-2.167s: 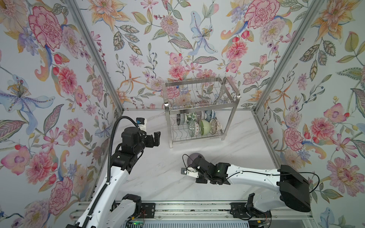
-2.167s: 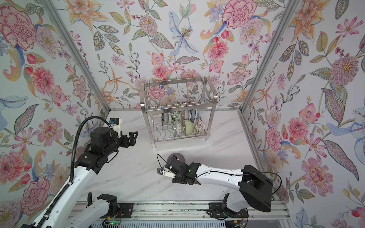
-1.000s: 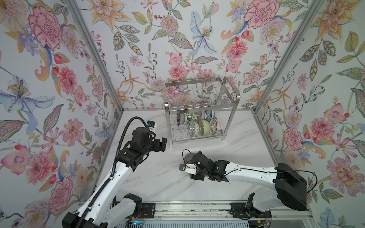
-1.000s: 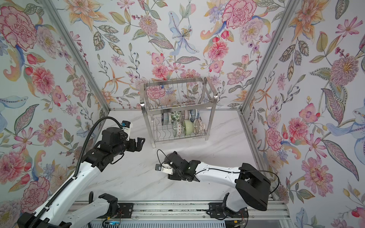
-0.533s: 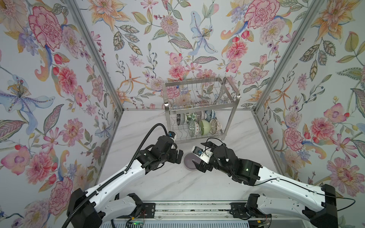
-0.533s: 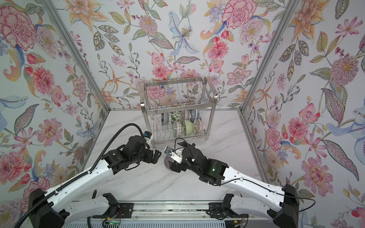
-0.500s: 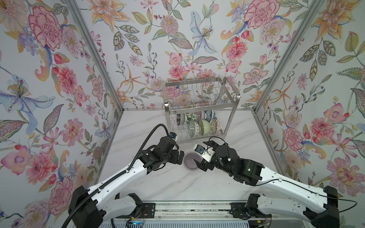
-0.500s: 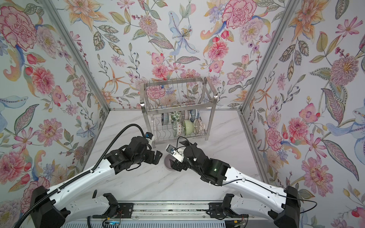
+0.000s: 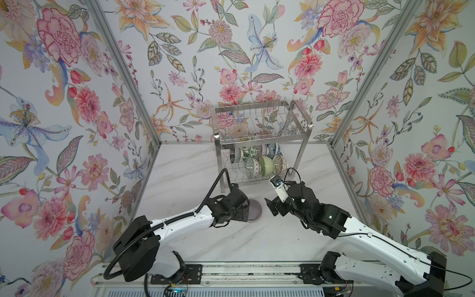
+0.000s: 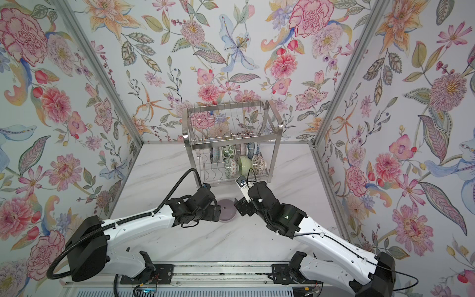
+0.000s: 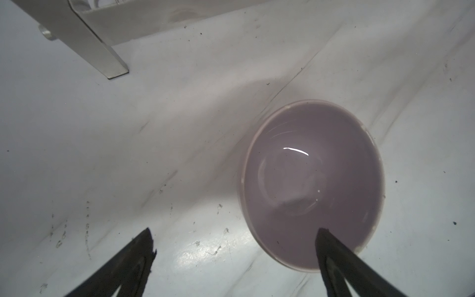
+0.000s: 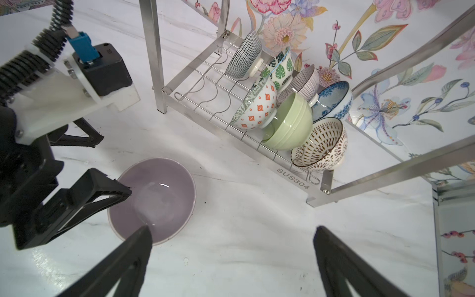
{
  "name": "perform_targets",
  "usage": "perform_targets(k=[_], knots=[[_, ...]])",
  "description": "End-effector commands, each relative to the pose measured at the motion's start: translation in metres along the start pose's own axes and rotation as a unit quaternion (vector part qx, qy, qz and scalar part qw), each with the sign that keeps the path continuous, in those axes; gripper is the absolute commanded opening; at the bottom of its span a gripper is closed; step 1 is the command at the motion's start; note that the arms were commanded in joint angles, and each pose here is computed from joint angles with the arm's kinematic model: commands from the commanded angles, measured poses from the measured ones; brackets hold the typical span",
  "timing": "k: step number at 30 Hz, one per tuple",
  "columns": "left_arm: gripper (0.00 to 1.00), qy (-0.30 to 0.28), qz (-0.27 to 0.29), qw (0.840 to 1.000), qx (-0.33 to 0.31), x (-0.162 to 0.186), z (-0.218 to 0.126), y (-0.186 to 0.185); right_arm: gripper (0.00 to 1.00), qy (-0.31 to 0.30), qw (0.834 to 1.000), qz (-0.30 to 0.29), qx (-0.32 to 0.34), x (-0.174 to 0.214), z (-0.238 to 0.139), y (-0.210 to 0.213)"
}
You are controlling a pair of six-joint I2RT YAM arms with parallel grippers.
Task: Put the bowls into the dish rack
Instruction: 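Close the left gripper on the lilac bowl rim while the right gripper hovers, then lift the lilac bowl with the left gripper while the right gripper grasps its rim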
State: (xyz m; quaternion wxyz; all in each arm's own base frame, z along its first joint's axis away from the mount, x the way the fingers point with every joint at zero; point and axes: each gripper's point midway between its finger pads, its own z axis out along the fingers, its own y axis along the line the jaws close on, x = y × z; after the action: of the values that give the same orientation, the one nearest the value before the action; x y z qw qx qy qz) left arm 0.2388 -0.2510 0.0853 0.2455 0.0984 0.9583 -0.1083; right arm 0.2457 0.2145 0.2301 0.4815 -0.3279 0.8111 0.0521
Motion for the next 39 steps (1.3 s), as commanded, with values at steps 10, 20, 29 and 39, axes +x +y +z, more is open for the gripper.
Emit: perform_targets(k=[10,20,29,39], knots=[[0.72,0.007,0.016,0.999,-0.028,-0.001,0.034,-0.005,0.99,0.000,0.999,0.040,0.004,0.014,-0.004,-0.015],[0.36,0.004,0.023,1.000,-0.006,-0.010,0.041,-0.020,0.99,0.003,0.999,0.041,0.004,0.014,-0.002,-0.016],[0.00,-0.006,0.029,1.000,0.000,-0.018,0.034,-0.020,0.99,0.001,0.999,0.047,-0.001,0.008,-0.006,-0.017],[0.00,-0.147,0.059,0.987,-0.023,-0.087,-0.052,-0.025,0.99,-0.039,0.994,0.087,-0.046,-0.027,-0.031,-0.012]])
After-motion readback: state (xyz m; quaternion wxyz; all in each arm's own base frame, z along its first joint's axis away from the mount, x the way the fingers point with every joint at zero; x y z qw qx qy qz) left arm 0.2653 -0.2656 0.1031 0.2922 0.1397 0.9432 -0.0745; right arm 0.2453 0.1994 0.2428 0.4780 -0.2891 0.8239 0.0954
